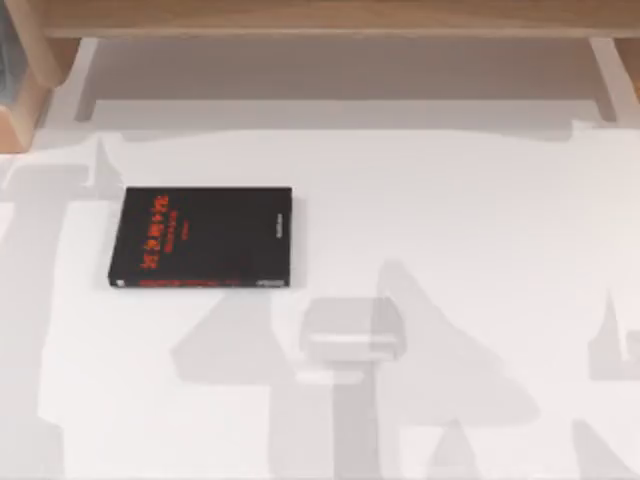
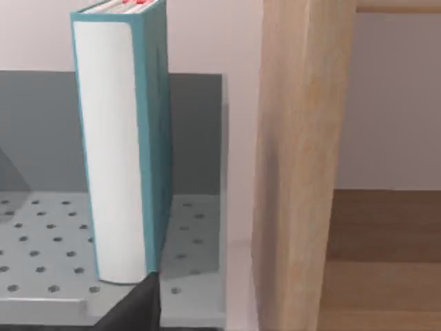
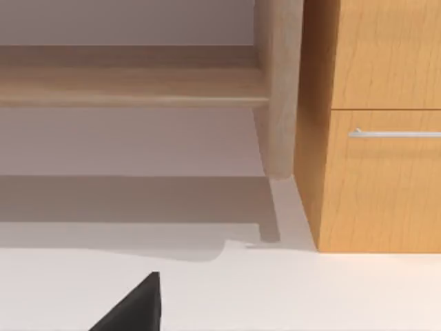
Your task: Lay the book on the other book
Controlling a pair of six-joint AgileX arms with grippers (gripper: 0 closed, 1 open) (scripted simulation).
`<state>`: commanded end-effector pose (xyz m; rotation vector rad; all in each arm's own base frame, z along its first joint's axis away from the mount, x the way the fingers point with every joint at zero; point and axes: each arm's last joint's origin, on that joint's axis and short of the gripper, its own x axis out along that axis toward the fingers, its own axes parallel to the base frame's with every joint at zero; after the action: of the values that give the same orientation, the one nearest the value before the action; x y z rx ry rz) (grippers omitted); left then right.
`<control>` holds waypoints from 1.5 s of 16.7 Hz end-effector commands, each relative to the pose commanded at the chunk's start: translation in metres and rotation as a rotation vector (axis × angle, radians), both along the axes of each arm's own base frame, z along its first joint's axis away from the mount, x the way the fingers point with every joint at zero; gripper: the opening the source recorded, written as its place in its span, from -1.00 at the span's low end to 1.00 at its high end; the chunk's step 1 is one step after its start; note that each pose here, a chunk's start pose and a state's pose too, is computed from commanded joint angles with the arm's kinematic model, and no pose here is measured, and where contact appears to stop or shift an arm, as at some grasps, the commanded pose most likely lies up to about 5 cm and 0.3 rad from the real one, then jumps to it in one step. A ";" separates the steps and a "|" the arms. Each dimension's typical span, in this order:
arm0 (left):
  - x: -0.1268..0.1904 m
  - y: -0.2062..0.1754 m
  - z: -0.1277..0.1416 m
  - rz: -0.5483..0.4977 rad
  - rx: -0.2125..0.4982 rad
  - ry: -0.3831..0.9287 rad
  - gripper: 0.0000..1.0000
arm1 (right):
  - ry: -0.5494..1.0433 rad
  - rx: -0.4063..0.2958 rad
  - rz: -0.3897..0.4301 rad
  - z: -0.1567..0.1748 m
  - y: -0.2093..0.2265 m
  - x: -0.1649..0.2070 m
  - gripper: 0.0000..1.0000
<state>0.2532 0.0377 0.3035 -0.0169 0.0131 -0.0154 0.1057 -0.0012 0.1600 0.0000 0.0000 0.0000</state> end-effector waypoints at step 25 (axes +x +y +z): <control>0.201 0.084 -0.042 0.002 0.000 -0.008 1.00 | 0.000 0.000 0.000 0.000 0.000 0.000 1.00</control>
<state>0.4538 0.1219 0.2611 -0.0168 0.0049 -0.0133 0.1057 -0.0012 0.1600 0.0000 0.0000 0.0000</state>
